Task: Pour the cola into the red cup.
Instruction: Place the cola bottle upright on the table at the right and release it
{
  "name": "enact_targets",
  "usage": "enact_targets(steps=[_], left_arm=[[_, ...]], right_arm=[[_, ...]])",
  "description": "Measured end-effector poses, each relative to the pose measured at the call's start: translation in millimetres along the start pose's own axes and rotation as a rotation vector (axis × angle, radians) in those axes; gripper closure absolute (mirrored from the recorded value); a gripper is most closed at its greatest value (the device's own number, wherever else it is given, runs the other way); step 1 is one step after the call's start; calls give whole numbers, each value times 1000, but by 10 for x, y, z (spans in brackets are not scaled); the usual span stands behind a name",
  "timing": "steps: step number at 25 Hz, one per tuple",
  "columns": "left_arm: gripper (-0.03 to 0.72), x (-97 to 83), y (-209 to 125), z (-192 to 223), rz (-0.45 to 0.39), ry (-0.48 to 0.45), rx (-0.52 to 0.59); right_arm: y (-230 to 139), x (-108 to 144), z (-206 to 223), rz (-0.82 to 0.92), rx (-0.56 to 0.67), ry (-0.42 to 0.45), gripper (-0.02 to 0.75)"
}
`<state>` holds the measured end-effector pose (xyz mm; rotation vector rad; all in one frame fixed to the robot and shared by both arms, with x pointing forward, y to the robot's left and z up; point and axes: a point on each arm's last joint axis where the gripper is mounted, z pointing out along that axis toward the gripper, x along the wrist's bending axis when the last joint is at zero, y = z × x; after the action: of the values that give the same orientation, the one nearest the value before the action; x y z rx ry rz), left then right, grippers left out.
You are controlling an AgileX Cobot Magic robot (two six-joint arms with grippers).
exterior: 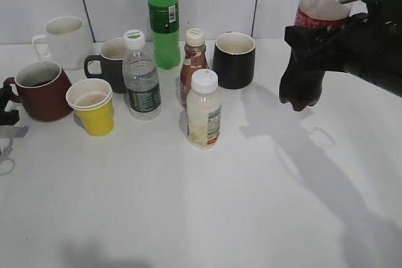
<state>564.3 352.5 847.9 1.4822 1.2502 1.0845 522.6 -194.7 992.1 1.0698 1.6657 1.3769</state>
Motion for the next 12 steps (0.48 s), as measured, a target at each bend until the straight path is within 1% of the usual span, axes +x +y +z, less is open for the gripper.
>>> enact_targets(steps=[2,5,8,12], left_arm=[[444,-23,21,-77,-2,-2,8],[446,-84,94,-269,-3,-9,16],[449,-165,204,-505,-5,-27,12],[449,-256,363,-837,-74,-26,-13]], right_arm=[[8,-24,2,20,-11,-26,254],[4,-115,31,56,-62,-124,254],[-109,-212,133,69,-83,-193,254],[-365,-280,327,68,-96,-238,254]])
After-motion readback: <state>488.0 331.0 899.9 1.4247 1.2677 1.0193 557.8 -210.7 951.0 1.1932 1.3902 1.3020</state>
